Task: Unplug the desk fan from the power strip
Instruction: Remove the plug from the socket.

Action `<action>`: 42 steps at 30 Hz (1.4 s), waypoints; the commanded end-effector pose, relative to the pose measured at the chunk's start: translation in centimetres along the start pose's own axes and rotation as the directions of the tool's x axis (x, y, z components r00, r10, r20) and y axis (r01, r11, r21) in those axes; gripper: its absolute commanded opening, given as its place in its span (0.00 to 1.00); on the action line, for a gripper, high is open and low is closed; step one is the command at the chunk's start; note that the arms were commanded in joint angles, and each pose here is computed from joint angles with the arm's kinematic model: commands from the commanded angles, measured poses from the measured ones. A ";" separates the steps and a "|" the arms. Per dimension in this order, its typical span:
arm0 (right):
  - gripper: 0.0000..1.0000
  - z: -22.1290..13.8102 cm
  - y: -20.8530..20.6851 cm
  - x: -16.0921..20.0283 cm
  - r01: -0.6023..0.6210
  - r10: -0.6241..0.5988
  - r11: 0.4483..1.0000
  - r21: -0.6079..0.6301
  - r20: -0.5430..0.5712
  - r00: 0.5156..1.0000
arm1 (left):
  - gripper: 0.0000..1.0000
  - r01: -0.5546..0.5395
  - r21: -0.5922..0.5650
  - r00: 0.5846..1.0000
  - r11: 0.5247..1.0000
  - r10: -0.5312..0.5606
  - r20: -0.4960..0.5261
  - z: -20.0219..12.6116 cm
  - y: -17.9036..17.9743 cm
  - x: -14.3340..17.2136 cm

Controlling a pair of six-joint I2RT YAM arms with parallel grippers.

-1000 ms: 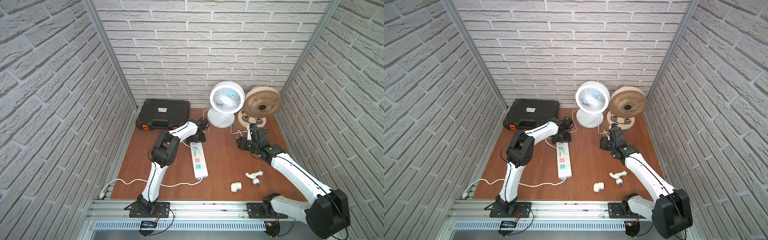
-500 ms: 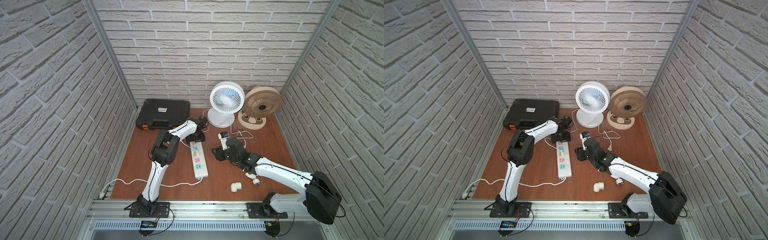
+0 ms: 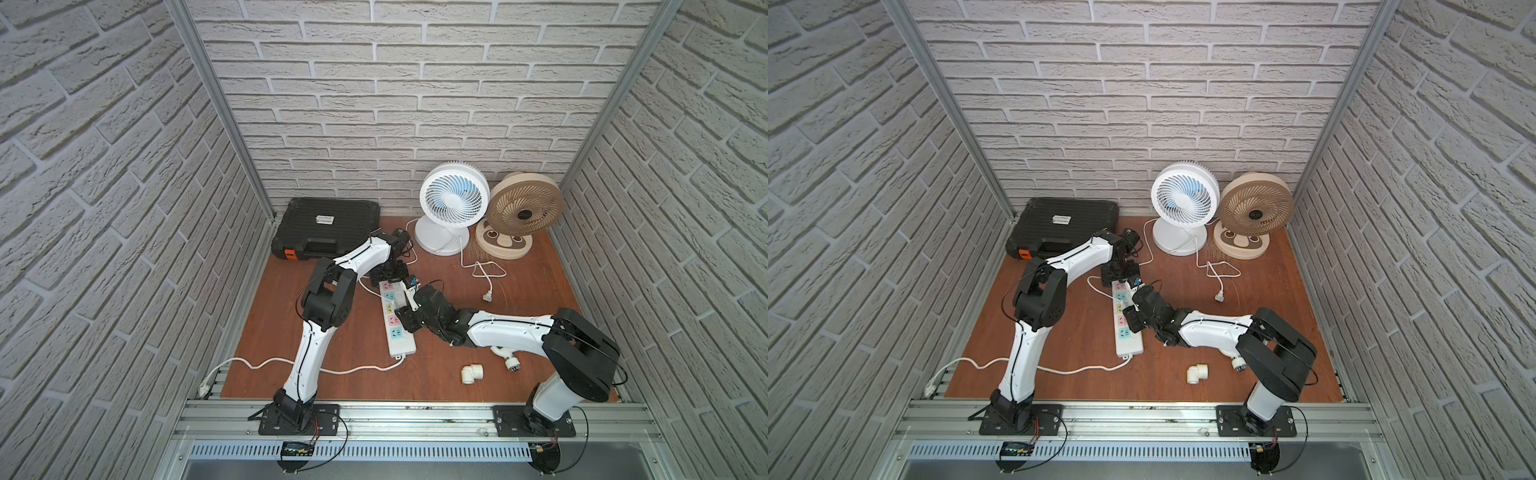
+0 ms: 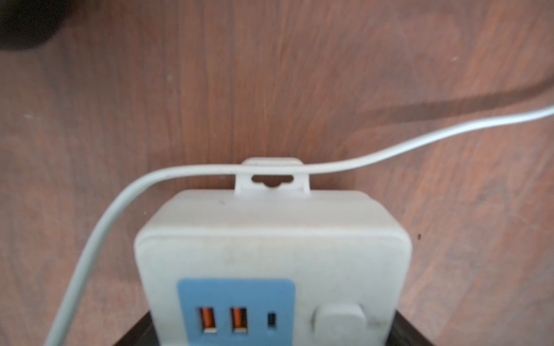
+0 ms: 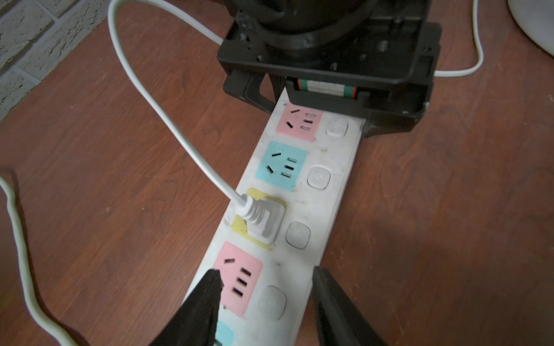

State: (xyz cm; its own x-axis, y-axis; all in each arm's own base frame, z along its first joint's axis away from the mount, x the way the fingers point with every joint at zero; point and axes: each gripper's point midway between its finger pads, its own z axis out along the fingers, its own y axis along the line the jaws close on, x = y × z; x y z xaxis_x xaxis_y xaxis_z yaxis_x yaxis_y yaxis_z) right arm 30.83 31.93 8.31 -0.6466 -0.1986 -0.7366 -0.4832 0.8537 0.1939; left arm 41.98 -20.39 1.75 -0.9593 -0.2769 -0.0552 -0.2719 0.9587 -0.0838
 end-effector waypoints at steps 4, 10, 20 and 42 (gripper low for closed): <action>0.51 1.4 0.8 -2.2 0.051 -0.053 0.998 0.047 0.054 0.997 | 0.00 0.084 -0.150 0.940 0.985 -0.129 -0.317 6.3 3.7 6.2; 0.46 2.6 0.4 -1.8 0.067 -0.069 0.993 0.097 0.026 0.997 | 0.00 0.096 -0.175 0.931 0.980 -0.151 -0.333 6.5 4.1 6.4; 0.35 3.5 -0.5 -0.5 0.065 -0.062 0.987 0.150 -0.028 0.998 | 0.00 0.112 -0.185 0.925 0.976 -0.170 -0.340 6.6 4.5 6.3; 0.04 4.0 1.4 -0.5 0.194 -0.192 0.950 0.247 -0.032 0.981 | 0.00 0.102 -0.213 0.926 0.972 -0.171 -0.336 6.7 4.8 6.1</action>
State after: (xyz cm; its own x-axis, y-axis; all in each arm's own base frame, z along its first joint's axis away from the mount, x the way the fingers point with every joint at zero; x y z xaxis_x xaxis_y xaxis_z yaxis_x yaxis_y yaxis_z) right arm 32.80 34.03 5.99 -0.5965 -0.3451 -0.7246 -0.4231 0.9024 -0.0814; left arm 41.88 -20.22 1.45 -0.9543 -0.2982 0.0177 -0.2987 0.9520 -0.0668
